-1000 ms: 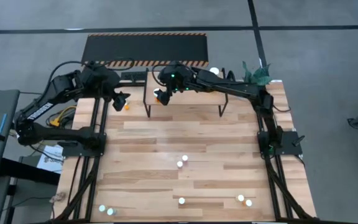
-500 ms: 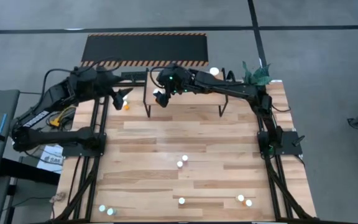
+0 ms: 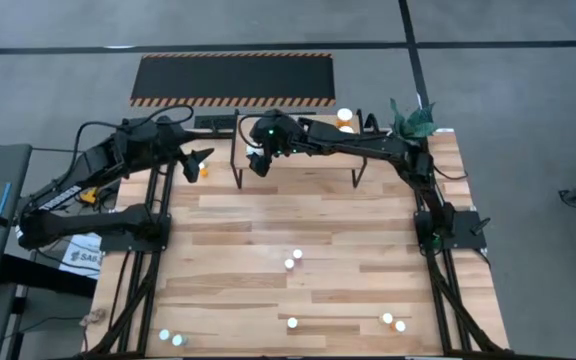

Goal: Pick and place medicine bottles onto shelf by color
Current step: Put the large orange pill bottle on the shelf aligned with the other large orange pill bottles

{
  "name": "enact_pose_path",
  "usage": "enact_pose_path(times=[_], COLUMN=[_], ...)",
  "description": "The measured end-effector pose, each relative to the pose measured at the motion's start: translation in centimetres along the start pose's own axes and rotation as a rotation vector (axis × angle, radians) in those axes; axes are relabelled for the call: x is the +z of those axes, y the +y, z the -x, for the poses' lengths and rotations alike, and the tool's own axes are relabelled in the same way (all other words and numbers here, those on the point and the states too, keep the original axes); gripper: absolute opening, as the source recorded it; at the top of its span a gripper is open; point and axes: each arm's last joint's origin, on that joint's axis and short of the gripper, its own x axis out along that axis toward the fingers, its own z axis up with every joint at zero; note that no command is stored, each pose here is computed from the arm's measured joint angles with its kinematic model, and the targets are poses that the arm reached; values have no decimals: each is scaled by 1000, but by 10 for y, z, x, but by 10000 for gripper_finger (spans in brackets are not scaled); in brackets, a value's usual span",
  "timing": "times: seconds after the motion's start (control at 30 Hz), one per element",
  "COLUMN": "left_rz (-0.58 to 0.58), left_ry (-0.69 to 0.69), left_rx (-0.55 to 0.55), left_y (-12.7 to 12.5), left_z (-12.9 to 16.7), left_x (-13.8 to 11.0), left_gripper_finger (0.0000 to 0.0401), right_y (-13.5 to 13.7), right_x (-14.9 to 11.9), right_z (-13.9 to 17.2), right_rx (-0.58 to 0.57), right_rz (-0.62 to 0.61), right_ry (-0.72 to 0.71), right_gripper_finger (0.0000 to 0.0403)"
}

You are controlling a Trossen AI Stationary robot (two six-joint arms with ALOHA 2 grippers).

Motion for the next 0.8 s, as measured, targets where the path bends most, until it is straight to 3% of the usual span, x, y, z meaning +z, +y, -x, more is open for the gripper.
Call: enact_pose_path(times=[0.27, 0.8], left_rz=[15, 32], left_ry=[2, 4], left_rx=[-6, -6], left_y=[0, 0], left_z=[0, 0], left_x=[0, 0], left_gripper_finger=[258, 258], right_y=[3, 1], right_x=[0, -5], right_z=[-2, -2], right_rx=[-20, -24], right_rz=[0, 4], right_ry=[-10, 38], right_gripper_finger=[346, 290])
